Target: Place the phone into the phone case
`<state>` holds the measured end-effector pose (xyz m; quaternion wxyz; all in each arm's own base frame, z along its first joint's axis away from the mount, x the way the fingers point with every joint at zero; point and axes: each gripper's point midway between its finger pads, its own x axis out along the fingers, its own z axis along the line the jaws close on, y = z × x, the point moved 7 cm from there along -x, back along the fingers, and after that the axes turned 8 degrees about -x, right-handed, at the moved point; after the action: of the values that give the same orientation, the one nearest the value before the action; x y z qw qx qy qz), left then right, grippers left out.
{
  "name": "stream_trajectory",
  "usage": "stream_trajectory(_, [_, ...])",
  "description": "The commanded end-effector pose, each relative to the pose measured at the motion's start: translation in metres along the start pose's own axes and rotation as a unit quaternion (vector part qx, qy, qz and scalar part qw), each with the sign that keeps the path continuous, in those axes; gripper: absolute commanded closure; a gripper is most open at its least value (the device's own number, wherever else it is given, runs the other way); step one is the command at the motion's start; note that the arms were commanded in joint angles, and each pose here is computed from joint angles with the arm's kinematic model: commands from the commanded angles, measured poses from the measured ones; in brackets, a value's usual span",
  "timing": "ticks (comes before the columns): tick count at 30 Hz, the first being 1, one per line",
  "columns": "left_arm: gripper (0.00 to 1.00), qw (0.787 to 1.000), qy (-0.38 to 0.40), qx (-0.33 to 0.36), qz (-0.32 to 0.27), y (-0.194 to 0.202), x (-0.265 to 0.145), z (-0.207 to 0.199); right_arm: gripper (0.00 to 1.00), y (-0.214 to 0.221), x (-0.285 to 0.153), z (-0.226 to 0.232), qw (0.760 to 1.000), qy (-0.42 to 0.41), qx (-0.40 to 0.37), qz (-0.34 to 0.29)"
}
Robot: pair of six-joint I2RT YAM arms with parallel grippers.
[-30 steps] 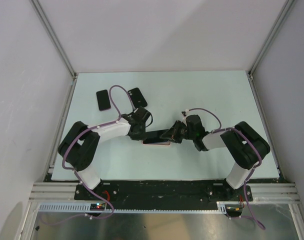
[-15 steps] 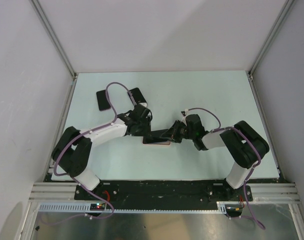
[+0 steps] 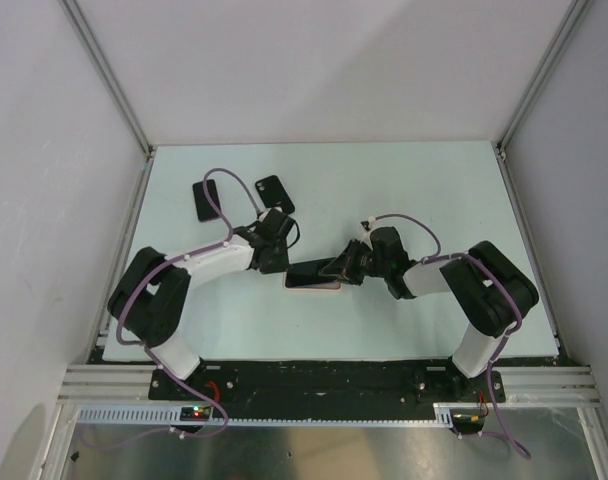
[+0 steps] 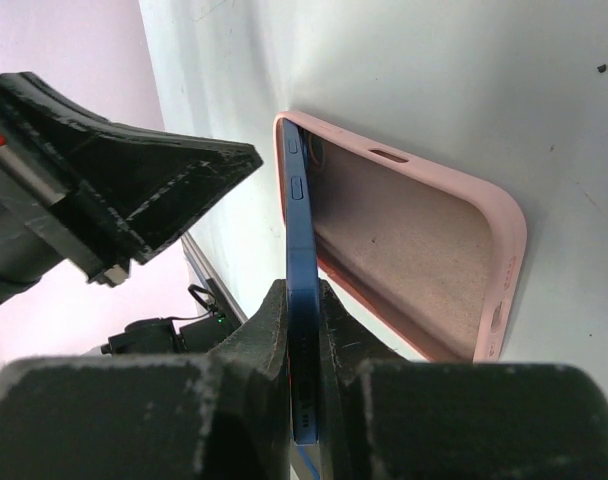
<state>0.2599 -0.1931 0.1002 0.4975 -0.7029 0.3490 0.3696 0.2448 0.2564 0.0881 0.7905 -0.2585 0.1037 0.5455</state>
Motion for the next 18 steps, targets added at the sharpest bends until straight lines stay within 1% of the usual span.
stream_trajectory(1, [0.99, 1.000, -0.020, -0.012, -0.001, 0.002, 0.012, 0.001, 1.00, 0.014, 0.006, -0.031, 0.996, 0.086, 0.003, 0.018])
stream_trajectory(10, [1.00, 1.000, -0.015, -0.006, 0.013, 0.004, 0.020, -0.004, 1.00, 0.019, 0.014, -0.030, 0.996, 0.084, 0.006, 0.030])
stream_trajectory(18, [1.00, 1.000, 0.005, 0.001, 0.011, 0.000, 0.020, -0.015, 1.00, 0.023, 0.021, -0.035, 0.994, 0.100, 0.004, 0.044])
